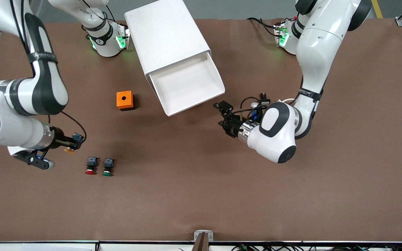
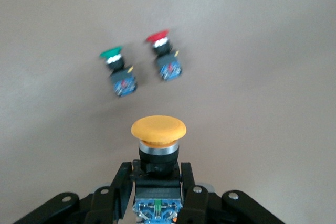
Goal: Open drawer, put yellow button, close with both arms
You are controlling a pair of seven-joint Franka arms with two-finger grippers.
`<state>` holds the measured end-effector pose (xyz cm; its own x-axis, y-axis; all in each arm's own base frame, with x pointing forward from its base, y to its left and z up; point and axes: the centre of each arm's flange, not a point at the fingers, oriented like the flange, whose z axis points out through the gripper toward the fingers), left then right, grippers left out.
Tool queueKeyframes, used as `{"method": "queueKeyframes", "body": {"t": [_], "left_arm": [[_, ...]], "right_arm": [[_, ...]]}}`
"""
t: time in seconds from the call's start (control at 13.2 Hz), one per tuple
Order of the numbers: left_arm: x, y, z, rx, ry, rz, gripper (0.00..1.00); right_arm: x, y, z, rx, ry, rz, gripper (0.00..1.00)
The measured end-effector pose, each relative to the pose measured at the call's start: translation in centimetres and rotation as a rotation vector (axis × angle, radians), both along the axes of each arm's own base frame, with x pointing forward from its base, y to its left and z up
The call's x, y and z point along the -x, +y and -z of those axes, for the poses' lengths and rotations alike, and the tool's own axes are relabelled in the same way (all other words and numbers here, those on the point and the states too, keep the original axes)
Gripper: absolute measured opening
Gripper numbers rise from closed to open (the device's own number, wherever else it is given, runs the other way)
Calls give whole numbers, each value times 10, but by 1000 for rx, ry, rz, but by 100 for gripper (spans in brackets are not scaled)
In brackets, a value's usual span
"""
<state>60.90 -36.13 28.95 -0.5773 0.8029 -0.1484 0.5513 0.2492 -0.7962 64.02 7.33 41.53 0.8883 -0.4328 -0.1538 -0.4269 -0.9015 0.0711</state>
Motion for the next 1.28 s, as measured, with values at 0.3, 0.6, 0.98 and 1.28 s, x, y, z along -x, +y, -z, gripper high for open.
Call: {"method": "queueKeyframes", "body": {"t": [0.3, 0.6, 0.98, 1.28], "left_arm": [[-16, 37, -5, -100, -127, 91, 100], [-25, 56, -25, -117, -233, 172, 100], [-36, 90, -24, -191, -298, 250, 100], [-38, 95, -53, -166, -408, 366, 100]], "right_arm": [[36, 93, -50, -51, 36, 244, 43], [83, 201, -76, -25, 37, 441, 43], [124, 294, -76, -24, -8, 647, 43], [141, 336, -53, -44, -31, 738, 43]]}}
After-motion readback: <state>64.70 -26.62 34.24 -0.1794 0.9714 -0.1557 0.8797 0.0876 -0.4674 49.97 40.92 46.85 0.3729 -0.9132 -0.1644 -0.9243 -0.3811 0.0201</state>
